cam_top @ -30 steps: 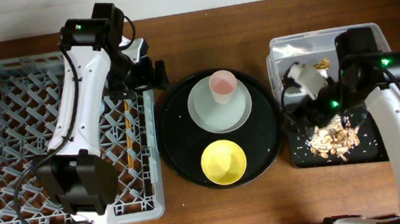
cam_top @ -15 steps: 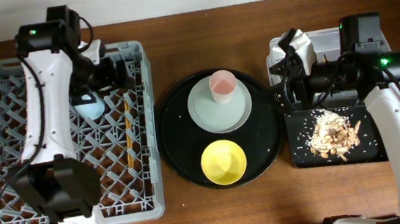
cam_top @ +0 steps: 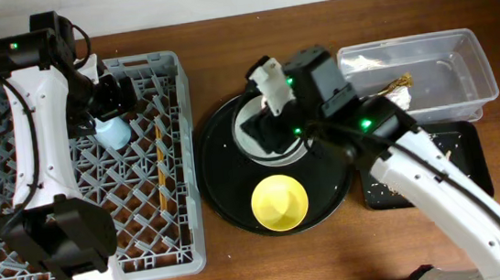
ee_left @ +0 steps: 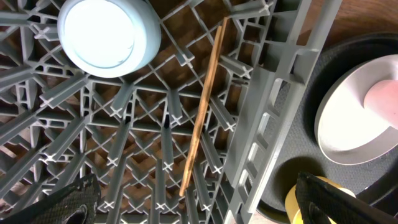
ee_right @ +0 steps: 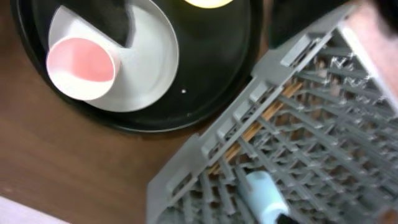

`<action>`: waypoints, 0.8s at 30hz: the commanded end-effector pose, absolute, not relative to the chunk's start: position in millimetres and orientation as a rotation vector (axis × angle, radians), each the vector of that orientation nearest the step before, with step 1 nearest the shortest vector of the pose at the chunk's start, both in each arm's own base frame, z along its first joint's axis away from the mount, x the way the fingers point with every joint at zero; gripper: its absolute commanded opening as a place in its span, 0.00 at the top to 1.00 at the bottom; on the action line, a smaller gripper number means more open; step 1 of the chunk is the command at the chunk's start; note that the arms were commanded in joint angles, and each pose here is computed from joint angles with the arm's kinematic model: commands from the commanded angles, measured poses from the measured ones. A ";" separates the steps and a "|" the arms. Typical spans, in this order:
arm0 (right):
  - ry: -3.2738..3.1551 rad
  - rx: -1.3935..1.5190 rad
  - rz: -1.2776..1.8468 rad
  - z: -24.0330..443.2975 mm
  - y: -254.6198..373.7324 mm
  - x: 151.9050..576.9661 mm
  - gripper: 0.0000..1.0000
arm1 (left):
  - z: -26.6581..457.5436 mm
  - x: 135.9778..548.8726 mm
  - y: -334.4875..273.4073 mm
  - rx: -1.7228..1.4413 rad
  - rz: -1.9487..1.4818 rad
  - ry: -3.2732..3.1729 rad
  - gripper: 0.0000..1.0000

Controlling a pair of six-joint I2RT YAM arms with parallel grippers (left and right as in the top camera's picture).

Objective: Sort waste into correct bins and load items into the dishwasher rack
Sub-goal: 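Grasp the pink cup on the white plate with the right gripper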

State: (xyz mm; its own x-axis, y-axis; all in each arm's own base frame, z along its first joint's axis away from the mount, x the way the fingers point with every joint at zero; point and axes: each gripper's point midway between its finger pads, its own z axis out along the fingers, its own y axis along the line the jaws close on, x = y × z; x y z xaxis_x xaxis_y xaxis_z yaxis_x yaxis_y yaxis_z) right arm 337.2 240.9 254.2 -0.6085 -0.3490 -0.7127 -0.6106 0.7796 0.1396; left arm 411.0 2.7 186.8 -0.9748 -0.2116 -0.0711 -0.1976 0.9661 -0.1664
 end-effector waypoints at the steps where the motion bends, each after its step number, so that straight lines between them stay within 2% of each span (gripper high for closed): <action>1: 2.366 -0.374 0.118 226.1 199.8 373.7 0.49 | 202.5 411.2 3.8 -0.325 -0.232 2.980 0.01; 2: 2.382 -0.365 0.085 217.9 197.7 377.3 0.44 | 202.5 411.2 3.8 -0.325 -0.232 2.980 0.01; 3: 2.407 -0.373 0.067 206.6 198.7 379.9 0.25 | 202.5 411.2 3.8 -0.325 -0.232 2.980 0.01; 4: 2.439 -0.391 0.049 191.4 200.6 382.4 0.16 | 202.5 411.2 3.8 -0.325 -0.232 2.980 0.01; 5: 2.471 -0.427 0.023 174.6 202.5 384.7 0.18 | 202.5 411.2 3.8 -0.325 -0.232 2.980 0.01; 9: 2.571 -0.480 -0.037 119.7 207.7 392.3 0.42 | 202.5 411.2 3.8 -0.325 -0.232 2.980 0.01; 12: 2.609 -0.494 -0.060 99.8 207.8 393.1 0.48 | 202.5 411.2 3.8 -0.325 -0.232 2.980 0.01; 24: 2.502 -0.689 -0.088 100.9 217.5 409.2 0.49 | 202.5 411.2 3.8 -0.325 -0.232 2.980 0.01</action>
